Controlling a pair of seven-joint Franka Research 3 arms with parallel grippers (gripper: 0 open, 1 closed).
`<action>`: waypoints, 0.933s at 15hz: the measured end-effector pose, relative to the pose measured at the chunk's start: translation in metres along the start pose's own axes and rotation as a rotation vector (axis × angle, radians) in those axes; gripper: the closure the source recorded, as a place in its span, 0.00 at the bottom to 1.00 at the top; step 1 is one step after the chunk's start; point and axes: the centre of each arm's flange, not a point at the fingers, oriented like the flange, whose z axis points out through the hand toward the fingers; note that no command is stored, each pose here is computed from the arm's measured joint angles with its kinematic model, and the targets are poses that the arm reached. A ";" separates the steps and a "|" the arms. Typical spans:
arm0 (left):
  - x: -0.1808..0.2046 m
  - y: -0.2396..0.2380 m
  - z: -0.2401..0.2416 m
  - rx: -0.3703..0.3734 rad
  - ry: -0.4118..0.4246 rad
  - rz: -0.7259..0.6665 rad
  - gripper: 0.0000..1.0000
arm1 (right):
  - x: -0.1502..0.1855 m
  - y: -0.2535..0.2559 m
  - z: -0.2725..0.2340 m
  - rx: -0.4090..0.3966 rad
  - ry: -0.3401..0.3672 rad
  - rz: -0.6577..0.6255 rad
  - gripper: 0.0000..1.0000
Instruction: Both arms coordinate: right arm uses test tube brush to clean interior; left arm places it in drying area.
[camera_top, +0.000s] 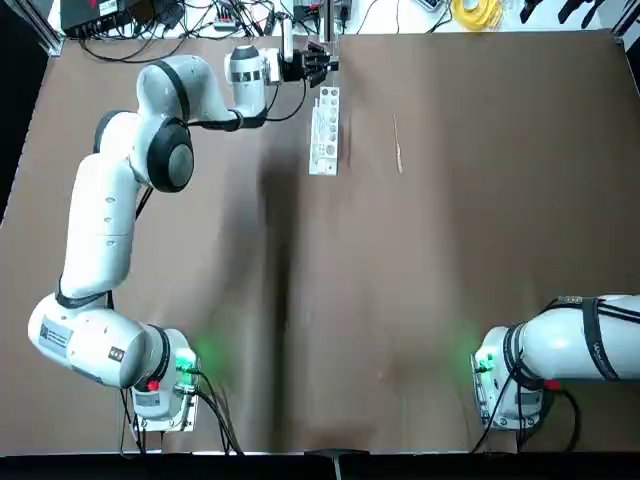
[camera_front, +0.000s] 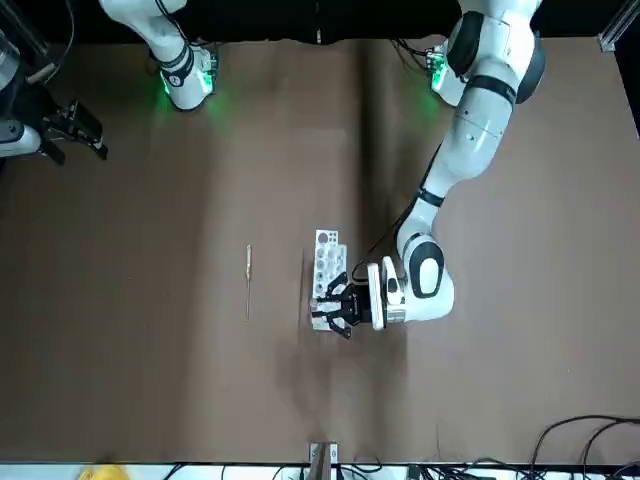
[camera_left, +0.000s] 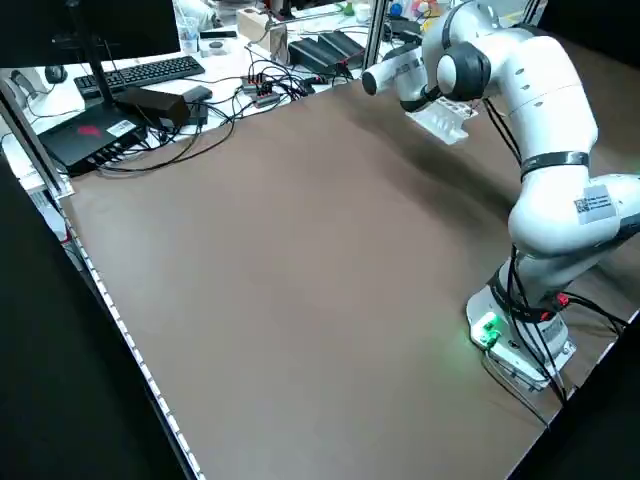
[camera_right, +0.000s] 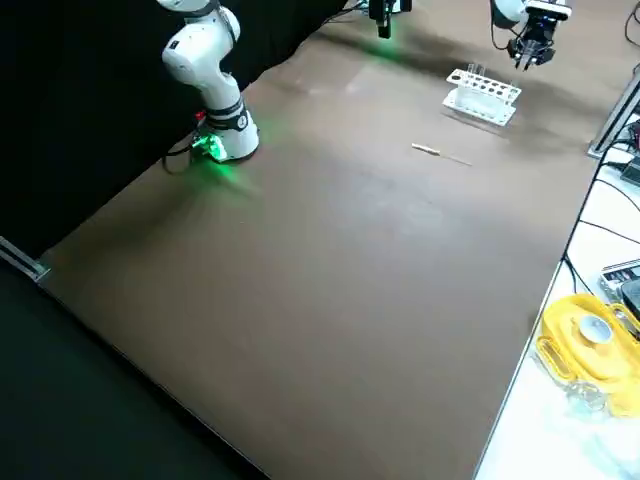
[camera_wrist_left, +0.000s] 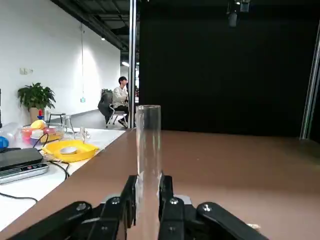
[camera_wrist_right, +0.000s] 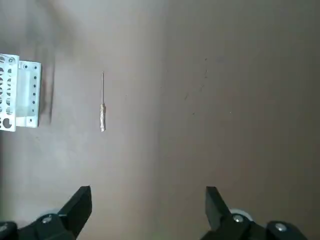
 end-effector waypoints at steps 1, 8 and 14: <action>0.007 0.000 0.001 -0.002 -0.003 -0.022 0.76 | 0.000 -0.001 0.000 0.000 0.000 -0.001 0.00; 0.071 -0.005 0.000 0.008 -0.067 -0.264 0.75 | -0.004 -0.002 0.003 -0.005 -0.038 0.004 0.00; 0.090 -0.004 -0.001 0.011 -0.125 -0.631 0.77 | 0.000 0.001 0.000 -0.005 0.000 0.023 0.00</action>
